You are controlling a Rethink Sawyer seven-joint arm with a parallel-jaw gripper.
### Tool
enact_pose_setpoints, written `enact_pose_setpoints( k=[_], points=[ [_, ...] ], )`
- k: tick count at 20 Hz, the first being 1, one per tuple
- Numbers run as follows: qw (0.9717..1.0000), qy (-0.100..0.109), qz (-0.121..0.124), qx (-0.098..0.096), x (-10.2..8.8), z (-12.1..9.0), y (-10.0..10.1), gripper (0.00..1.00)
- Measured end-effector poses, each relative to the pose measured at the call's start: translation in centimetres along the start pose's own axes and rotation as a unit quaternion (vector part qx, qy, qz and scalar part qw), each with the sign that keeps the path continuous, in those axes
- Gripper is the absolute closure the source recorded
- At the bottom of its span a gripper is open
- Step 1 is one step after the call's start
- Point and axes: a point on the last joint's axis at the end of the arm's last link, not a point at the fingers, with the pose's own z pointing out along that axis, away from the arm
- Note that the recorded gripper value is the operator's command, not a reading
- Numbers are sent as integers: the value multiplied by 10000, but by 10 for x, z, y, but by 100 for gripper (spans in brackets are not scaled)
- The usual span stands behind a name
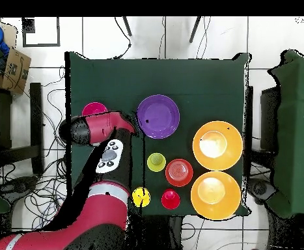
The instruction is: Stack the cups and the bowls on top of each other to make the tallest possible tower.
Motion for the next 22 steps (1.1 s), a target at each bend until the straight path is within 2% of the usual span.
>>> enact_pose_setpoints(
  k=[16, 22],
  points=[
    [9996, -5, 250, -157, -9, -10, 6, 0],
    [9995, -44, 272, -184, -10, -9, 8, 0]
  ],
)
